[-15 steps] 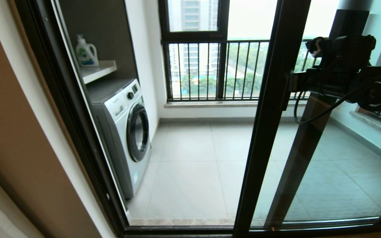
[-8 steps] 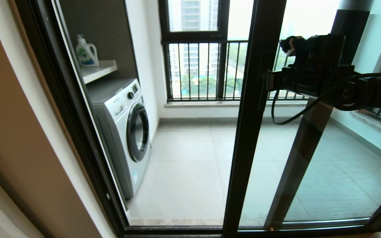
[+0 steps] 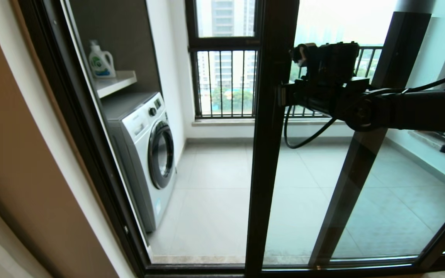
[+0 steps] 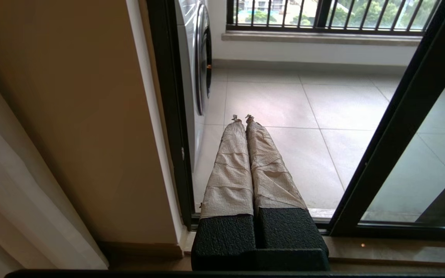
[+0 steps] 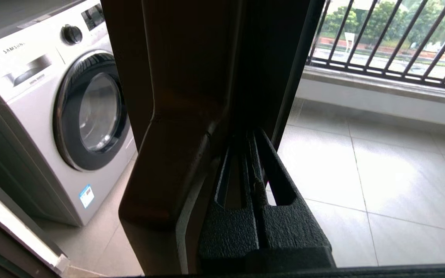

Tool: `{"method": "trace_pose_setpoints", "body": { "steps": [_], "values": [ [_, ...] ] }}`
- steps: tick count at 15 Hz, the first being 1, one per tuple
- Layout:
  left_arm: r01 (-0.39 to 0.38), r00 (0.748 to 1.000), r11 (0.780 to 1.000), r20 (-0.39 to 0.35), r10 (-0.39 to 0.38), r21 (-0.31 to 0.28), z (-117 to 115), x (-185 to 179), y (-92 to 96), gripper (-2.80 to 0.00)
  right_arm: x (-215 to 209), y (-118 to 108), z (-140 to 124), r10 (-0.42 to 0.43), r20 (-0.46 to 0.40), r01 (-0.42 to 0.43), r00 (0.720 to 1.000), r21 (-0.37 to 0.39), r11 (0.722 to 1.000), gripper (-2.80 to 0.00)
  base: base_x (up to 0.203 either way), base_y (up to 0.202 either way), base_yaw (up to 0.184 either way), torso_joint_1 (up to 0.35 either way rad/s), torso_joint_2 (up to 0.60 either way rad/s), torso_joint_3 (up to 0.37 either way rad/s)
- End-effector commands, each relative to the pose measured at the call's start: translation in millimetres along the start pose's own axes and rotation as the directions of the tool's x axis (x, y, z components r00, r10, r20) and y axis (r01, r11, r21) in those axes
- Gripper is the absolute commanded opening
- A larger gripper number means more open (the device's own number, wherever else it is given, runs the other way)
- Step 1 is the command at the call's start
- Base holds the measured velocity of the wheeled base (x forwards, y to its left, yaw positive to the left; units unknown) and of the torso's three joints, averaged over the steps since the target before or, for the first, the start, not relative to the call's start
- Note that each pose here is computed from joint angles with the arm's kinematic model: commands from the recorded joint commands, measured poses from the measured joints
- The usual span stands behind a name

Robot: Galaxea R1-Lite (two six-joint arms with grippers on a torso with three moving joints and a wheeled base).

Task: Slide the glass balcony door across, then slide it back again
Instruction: Close the slid door

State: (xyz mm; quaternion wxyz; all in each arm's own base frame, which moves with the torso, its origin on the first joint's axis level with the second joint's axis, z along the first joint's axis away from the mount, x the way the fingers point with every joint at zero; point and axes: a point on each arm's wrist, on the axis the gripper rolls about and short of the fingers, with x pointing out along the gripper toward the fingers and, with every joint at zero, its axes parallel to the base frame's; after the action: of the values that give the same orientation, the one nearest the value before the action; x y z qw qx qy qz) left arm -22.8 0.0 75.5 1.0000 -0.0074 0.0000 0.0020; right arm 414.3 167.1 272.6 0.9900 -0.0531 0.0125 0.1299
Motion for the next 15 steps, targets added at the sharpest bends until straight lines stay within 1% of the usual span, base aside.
{"method": "trace_pose_setpoints", "body": {
  "steps": [1, 3, 6, 8, 13, 15],
  "values": [
    [-0.001, 1.000, 1.000, -0.002, 0.001, 0.000, 0.0, 0.1, 0.0, -2.80, 14.0, 26.5, -4.5, 0.029, 0.018, -0.029, 0.999, -0.001, 1.000, -2.80, 0.000, 0.000, 0.000, 0.000, 0.00, 0.000],
    [-0.001, 1.000, 1.000, -0.002, 0.001, 0.000, 0.0, 0.1, 0.0, -2.80, 19.3, 50.2, -6.3, 0.058, 0.029, -0.058, 0.998, -0.002, 0.998, -2.80, 0.000, 0.000, 0.000, 0.000, 0.00, 0.000],
    [-0.001, 1.000, 1.000, -0.002, 0.001, 0.000, -0.2, 0.2, 0.0, -2.80, 18.6, 80.1, -14.1, 0.115, 0.013, -0.115, 0.993, -0.009, 0.993, -2.80, 0.000, 0.000, 0.000, 0.000, 0.00, 0.000],
    [-0.001, 1.000, 1.000, -0.002, 0.001, 0.000, 0.0, 0.1, 0.0, -2.80, 18.2, 94.5, -19.0, 0.145, 0.005, -0.145, 0.989, -0.013, 0.989, -2.80, 0.000, 0.000, 0.000, 0.000, 0.00, 0.000],
    [-0.001, 1.000, 1.000, -0.002, 0.001, 0.000, 0.0, 0.1, 0.0, -2.80, 13.9, 123.9, -24.8, 0.206, -0.002, -0.206, 0.979, -0.017, 0.978, -2.80, 0.000, 0.000, 0.000, 0.000, 0.00, 0.000],
    [-0.001, 1.000, 1.000, -0.002, 0.001, 0.000, 0.0, 0.1, 0.0, -2.80, 13.6, 127.6, -26.2, 0.208, -0.005, -0.208, 0.978, -0.016, 0.978, -2.80, 0.000, 0.000, 0.000, 0.000, 0.00, 0.000]
  ]
}}
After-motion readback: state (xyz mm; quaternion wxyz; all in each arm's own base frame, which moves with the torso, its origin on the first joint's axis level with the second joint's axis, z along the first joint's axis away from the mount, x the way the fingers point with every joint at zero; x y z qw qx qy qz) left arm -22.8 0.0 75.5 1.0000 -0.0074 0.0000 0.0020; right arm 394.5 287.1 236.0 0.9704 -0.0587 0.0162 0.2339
